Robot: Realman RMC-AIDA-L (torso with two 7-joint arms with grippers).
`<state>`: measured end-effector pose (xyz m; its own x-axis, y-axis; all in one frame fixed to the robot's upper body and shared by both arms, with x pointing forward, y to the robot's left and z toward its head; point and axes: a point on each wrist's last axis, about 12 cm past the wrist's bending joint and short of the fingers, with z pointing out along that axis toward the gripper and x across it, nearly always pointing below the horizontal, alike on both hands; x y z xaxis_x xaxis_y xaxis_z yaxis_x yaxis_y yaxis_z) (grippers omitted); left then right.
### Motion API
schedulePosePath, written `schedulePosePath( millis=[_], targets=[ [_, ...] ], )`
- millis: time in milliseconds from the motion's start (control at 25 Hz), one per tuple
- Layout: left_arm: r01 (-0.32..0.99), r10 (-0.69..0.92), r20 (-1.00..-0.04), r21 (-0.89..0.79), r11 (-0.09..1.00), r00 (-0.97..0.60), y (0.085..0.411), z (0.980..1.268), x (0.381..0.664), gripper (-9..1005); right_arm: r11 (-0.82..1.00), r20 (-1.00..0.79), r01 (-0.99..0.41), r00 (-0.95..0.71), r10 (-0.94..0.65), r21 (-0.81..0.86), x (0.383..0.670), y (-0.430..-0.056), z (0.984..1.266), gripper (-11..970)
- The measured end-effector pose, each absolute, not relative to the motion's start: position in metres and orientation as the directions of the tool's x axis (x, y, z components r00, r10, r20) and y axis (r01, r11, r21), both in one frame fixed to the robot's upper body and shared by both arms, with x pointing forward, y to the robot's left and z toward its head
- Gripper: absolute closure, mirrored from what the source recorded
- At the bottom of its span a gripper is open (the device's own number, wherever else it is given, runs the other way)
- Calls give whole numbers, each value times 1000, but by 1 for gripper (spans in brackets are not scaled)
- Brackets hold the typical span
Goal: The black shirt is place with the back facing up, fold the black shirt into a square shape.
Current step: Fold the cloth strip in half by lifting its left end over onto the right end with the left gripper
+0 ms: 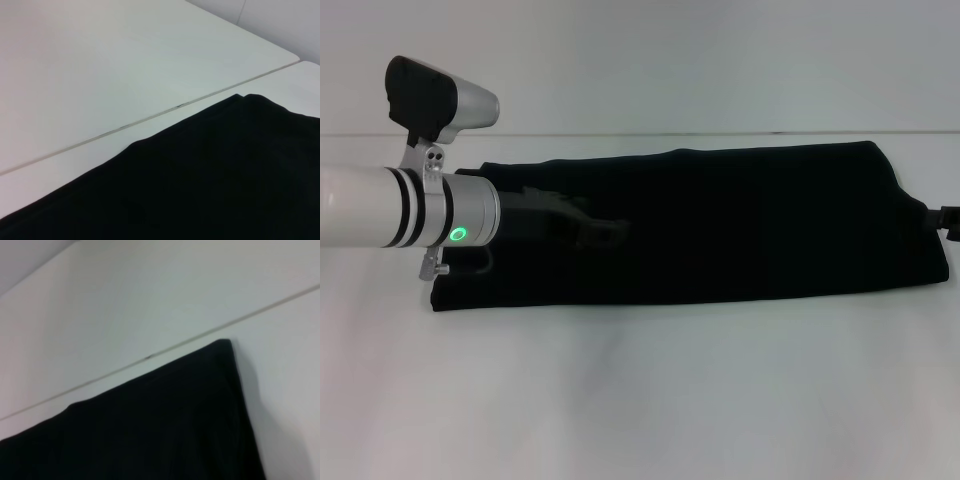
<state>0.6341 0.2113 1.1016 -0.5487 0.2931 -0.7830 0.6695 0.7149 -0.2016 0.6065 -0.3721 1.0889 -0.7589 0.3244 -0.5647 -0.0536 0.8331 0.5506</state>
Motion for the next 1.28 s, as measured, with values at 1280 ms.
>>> schedulePosePath(
  millis=[1280],
  targets=[
    [670,298,-782,-197,715,-548,213,1102,635,225,852,-563,-18,-758,329,523,604,-370,1076,738]
  ],
)
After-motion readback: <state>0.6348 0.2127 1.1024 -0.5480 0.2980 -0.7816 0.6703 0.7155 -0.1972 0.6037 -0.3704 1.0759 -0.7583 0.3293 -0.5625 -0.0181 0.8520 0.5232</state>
